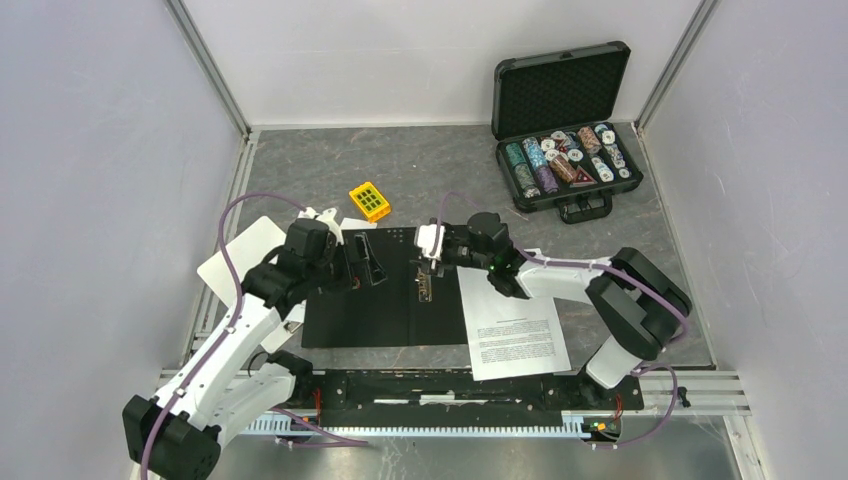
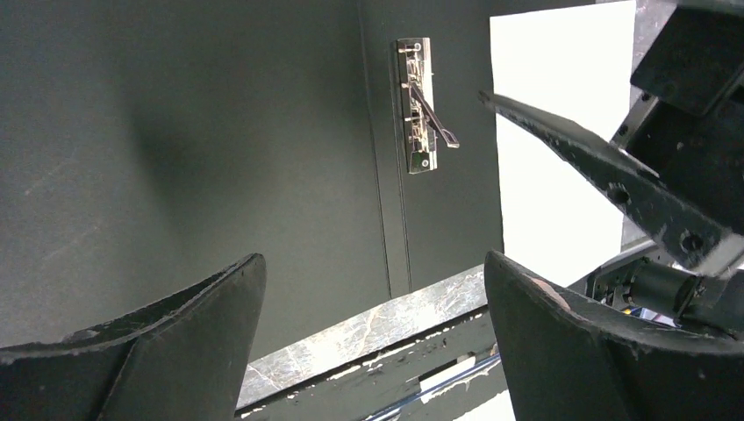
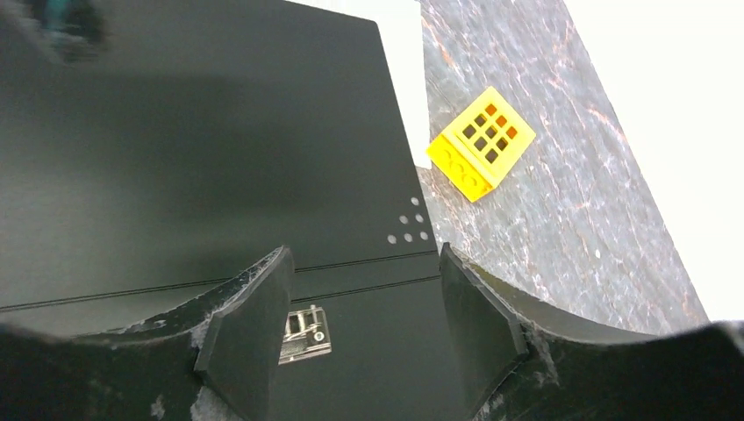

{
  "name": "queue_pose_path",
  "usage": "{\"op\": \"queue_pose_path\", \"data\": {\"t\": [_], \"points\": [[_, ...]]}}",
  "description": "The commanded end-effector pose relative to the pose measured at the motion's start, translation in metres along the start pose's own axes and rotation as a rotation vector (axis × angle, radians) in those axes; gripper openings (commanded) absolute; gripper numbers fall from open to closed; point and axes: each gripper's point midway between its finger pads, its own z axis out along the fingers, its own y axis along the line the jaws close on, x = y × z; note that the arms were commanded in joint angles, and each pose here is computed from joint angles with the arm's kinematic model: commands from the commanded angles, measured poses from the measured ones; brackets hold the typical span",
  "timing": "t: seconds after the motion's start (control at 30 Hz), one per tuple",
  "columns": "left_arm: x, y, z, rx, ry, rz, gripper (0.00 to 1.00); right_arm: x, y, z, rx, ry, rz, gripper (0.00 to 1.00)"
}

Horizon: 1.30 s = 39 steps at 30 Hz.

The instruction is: Put the files into the folder

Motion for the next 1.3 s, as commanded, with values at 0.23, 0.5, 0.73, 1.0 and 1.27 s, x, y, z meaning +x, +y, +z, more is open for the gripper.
{"op": "queue_pose_path", "data": {"t": [0.23,0.5,0.73,1.0,1.27], "points": [[-0.010,-0.013,-0.009,0.066,-0.037,0.065,1.00,0.000,0.044,0.000,-0.083,-0.002,-0.110,0.68],[-0.010,-0.011,-0.010,0.058,-0.038,0.067,1.00,0.019,0.027,0.016,-0.026,0.082,-0.150,0.53],[-0.011,-0.009,-0.012,0.047,-0.059,0.063,1.00,0.021,0.014,0.025,-0.011,0.083,-0.149,0.45],[-0.011,-0.008,-0.012,0.044,-0.059,0.062,1.00,0.039,-0.008,0.039,-0.030,0.074,-0.046,0.44],[-0.010,-0.006,-0.008,0.031,-0.045,0.057,1.00,0.034,-0.032,0.041,0.035,0.048,0.040,0.49]]}}
